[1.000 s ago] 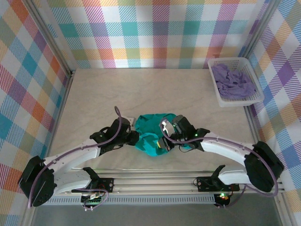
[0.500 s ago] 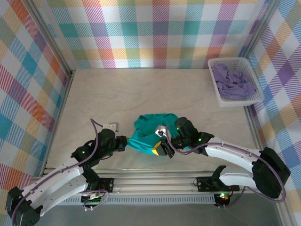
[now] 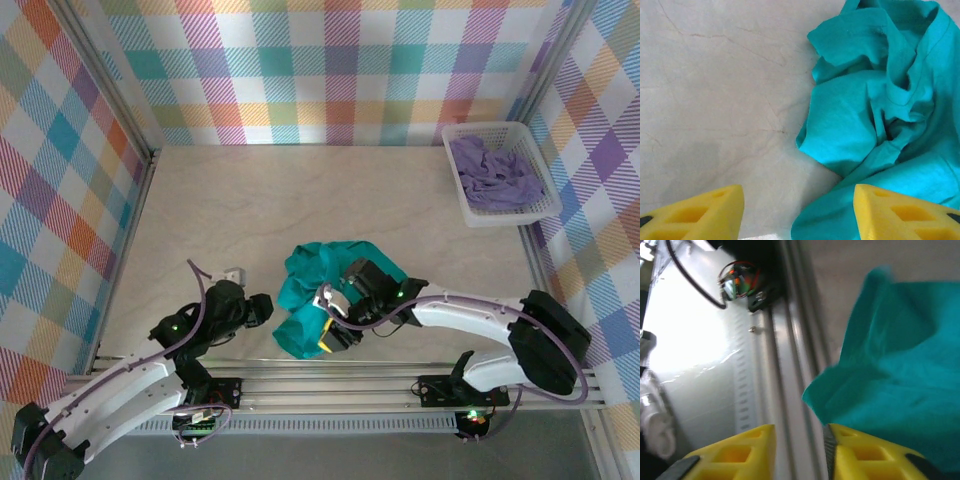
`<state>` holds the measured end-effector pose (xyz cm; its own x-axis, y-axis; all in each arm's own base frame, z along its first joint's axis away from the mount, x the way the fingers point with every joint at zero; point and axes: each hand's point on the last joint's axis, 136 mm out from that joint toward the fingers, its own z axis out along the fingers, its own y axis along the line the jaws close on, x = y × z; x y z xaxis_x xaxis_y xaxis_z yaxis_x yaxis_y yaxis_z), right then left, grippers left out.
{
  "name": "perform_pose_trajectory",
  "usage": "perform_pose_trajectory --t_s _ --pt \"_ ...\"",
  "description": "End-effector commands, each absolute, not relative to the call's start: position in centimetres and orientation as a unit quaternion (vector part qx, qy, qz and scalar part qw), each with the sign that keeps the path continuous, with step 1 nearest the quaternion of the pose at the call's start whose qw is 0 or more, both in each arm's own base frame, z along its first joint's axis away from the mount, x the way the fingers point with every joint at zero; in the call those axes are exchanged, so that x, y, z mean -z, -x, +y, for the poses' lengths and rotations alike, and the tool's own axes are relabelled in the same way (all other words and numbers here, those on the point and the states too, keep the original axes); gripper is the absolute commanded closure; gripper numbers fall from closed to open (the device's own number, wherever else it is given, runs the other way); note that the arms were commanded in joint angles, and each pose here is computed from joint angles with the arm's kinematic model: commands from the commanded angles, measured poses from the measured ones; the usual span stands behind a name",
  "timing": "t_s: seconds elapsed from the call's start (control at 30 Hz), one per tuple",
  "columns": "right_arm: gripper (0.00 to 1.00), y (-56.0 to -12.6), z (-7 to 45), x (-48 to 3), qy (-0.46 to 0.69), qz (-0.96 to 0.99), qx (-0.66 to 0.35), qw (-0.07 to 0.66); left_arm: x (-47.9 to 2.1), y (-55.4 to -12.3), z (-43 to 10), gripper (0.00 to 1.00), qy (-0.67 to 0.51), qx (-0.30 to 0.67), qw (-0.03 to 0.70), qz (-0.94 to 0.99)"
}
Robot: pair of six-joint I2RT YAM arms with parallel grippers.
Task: Fold the inside-out t-shirt
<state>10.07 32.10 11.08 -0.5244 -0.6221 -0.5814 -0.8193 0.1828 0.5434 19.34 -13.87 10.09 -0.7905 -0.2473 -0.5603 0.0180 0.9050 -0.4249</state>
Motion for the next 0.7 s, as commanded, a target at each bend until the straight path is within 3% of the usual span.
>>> perform_pose_trajectory --t_s 0.0,0.07,0.17,0.3,0.47,0.6,0.67 --pt "0.59 -17.0 30.9 -14.5 0.386 0.804 -0.397 0.219 -13.6 -23.0 -15.4 0.35 0.053 0.200 0.364 0.908" --pt "0.50 -22.4 28.3 -15.0 0.263 0.848 -0.378 0.261 -13.6 -25.3 -16.6 0.34 0.054 0.192 0.353 0.914" --pt "0.41 -27.8 23.7 -12.9 0.153 0.906 -0.289 0.269 -12.8 -29.1 -18.4 0.31 0.071 0.219 0.325 0.917" --pt "0.33 -32.6 20.7 -10.1 0.102 0.934 -0.226 0.256 -10.8 -33.2 -20.1 0.26 0.080 0.235 0.286 0.925" --pt "0.27 -36.0 22.7 -6.3 0.111 0.945 -0.227 0.208 -7.8 -35.8 -23.5 0.27 0.072 0.272 0.220 0.934" --pt "0.33 -36.3 25.2 -4.4 0.121 0.941 -0.270 0.168 -6.3 -36.2 -24.8 0.46 0.071 0.291 0.195 0.934" --pt "0.54 -36.3 26.8 -5.2 0.134 0.926 -0.310 0.167 -6.2 -36.4 -24.8 0.64 0.071 0.293 0.199 0.933"
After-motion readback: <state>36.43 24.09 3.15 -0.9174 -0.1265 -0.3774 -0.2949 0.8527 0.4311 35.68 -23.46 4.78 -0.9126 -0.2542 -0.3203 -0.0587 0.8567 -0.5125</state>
